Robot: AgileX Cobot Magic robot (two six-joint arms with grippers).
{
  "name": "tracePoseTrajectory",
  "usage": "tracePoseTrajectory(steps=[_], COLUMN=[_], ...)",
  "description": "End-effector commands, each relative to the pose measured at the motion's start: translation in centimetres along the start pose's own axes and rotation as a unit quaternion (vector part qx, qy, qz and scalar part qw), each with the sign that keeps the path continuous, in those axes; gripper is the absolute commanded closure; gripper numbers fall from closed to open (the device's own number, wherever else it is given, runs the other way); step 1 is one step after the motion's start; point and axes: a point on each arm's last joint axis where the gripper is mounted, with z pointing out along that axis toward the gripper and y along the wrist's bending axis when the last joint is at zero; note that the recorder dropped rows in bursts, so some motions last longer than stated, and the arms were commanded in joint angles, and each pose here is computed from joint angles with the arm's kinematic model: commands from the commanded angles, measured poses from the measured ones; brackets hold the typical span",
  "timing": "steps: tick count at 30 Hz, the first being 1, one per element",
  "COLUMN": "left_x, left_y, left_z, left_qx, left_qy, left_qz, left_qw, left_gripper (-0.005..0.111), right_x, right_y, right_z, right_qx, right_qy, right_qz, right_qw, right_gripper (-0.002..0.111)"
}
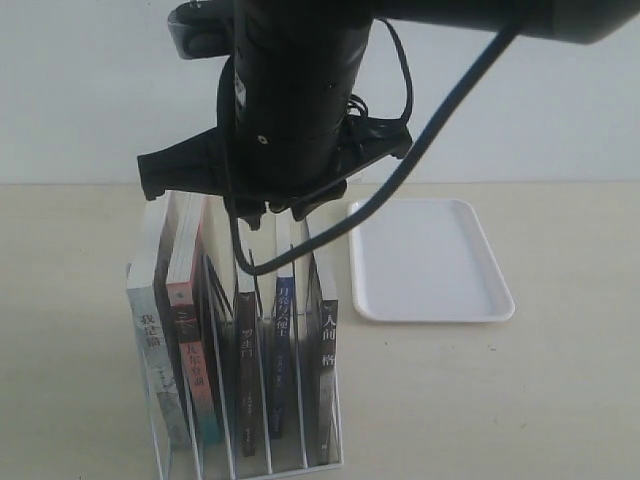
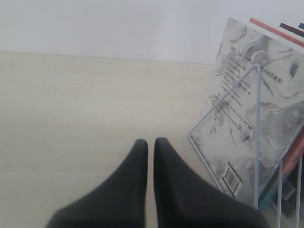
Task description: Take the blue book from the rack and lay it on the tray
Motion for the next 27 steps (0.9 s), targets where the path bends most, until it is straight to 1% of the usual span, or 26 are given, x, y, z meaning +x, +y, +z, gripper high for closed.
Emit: tracePoseTrajectory(steps=[1, 14, 27], left_x=[0.1, 0.1, 0.1], left_y=[0.0, 0.0, 0.0], left_z=[0.0, 0.0, 0.0], left_qx=[-0.001, -0.001, -0.001], left_qy=[-0.001, -0.001, -0.001], left_qz=[0.003, 0.003, 0.003], left_qw=[1.0, 1.0, 1.0], left_gripper=[0.103, 0.103, 0.103], right_x=[-0.2, -0.3, -0.2], right_y=[-0.1, -0.2, 0.5], right_z=[-0.2, -0.1, 2.1], right_qx=[0.001, 0.008, 0.014], right_qy=[-0.009, -0.014, -0.003], right_qz=[0.001, -0.004, -0.013], right_qw=[1.0, 1.0, 1.0], right_gripper=[0.089, 0.089, 0.089])
